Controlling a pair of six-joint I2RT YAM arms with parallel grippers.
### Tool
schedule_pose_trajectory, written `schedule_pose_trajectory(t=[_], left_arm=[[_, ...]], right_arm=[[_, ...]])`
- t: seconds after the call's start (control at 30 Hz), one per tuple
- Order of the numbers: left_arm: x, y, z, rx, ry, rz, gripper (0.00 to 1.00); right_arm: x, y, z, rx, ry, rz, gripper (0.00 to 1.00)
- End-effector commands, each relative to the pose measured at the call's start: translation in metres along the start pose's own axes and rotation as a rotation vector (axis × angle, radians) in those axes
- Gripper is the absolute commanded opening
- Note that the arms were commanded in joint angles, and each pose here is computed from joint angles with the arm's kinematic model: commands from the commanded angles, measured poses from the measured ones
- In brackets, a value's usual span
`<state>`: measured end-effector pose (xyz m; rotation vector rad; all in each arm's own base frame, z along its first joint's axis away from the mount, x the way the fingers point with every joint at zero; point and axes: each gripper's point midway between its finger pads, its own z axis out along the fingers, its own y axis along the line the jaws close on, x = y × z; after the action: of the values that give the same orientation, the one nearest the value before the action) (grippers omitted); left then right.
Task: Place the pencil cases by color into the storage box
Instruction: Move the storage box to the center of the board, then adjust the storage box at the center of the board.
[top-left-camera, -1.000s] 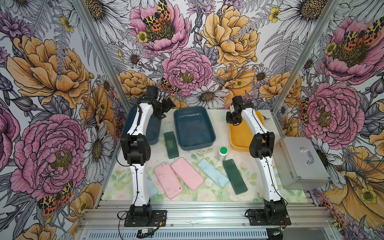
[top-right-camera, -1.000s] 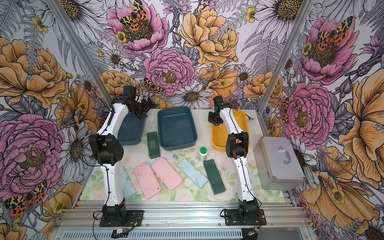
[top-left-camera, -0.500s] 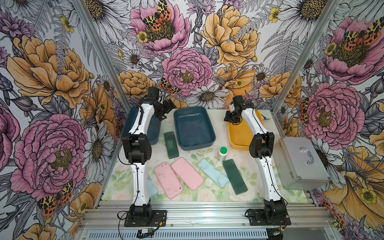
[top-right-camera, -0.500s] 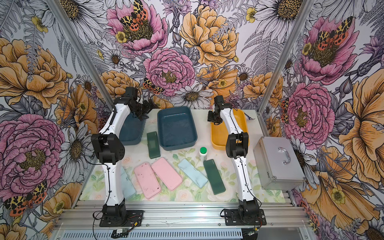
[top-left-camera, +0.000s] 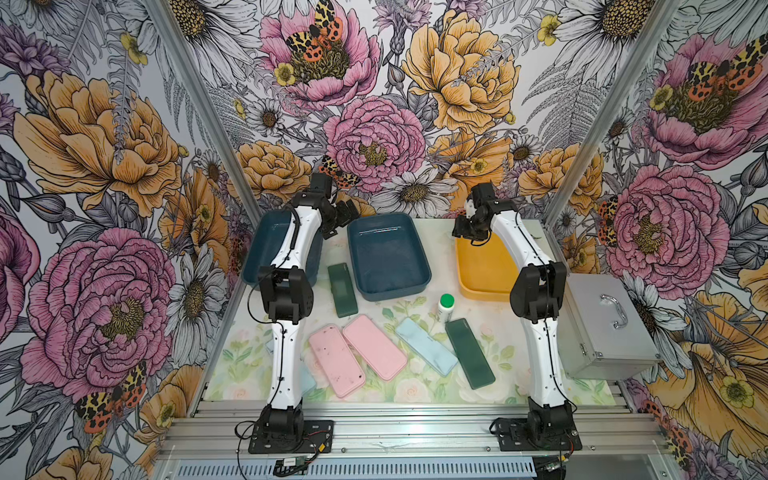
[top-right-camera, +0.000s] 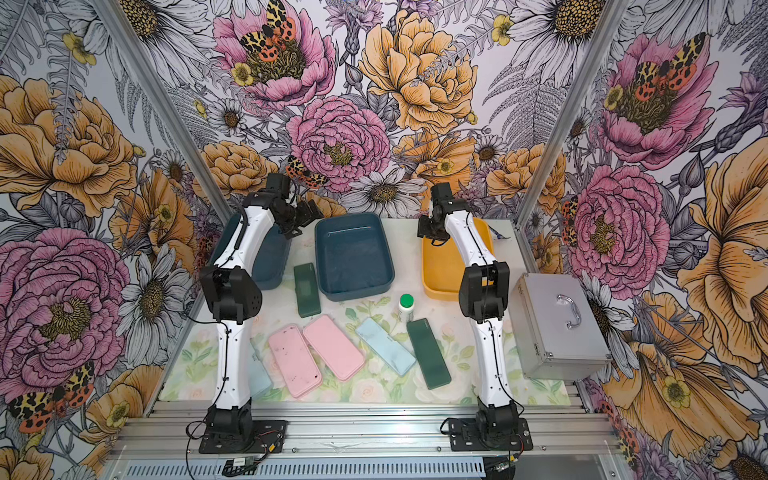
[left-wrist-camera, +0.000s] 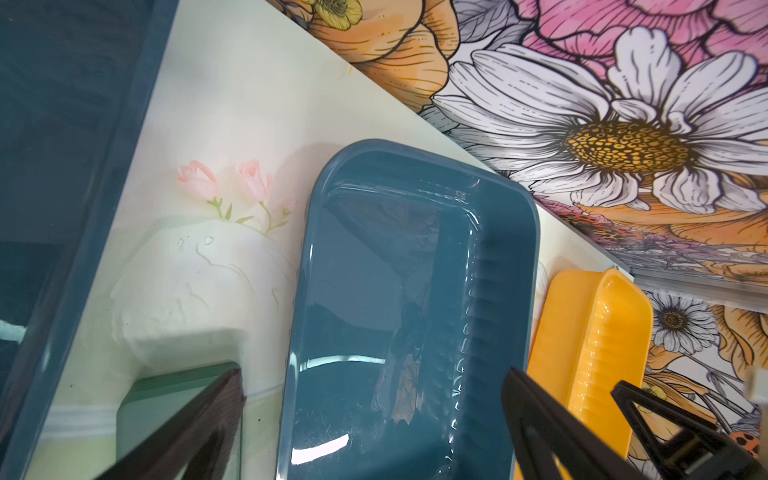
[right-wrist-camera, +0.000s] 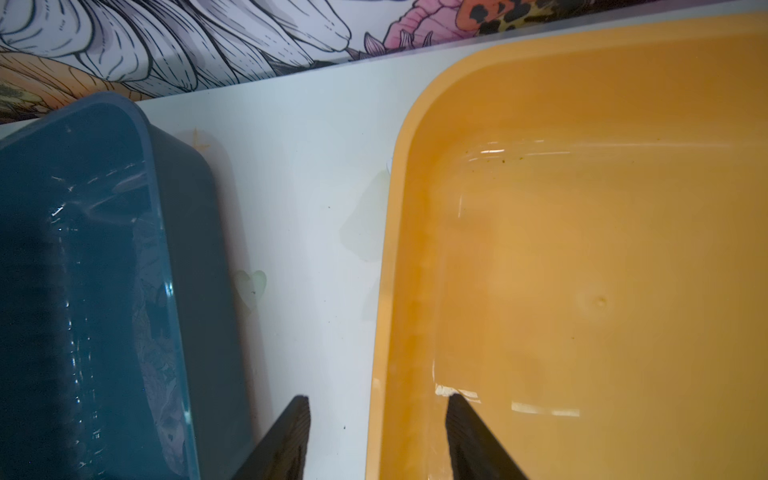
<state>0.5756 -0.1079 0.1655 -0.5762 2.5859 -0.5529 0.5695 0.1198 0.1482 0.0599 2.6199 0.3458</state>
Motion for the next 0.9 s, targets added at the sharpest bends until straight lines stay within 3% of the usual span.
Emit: schedule_pose_trajectory(t=[0.0, 0.3, 0.5, 0.87], left_arm=[[0.013, 0.023, 0.023, -0.136, 0.028, 0.043, 0.99], [0.027, 0.037, 0.051, -0.248, 0.048, 0.103, 0.97], [0.035, 0.043, 0.068, -0.280, 0.071, 0.142, 0.70], [0.028, 0.028, 0.083, -0.234, 0.041, 0.214, 0.64]], right_arm=[[-0.008, 0.015, -0.035, 0.008, -0.067, -0.034, 0.55], [0.023, 0.026, -0.081, -0.001, -0.079, -0.034, 0.51], [0.052, 0.026, -0.104, -0.008, -0.064, -0.026, 0.46], [0.088, 0.012, -0.120, 0.015, -0.037, -0.008, 0.46]])
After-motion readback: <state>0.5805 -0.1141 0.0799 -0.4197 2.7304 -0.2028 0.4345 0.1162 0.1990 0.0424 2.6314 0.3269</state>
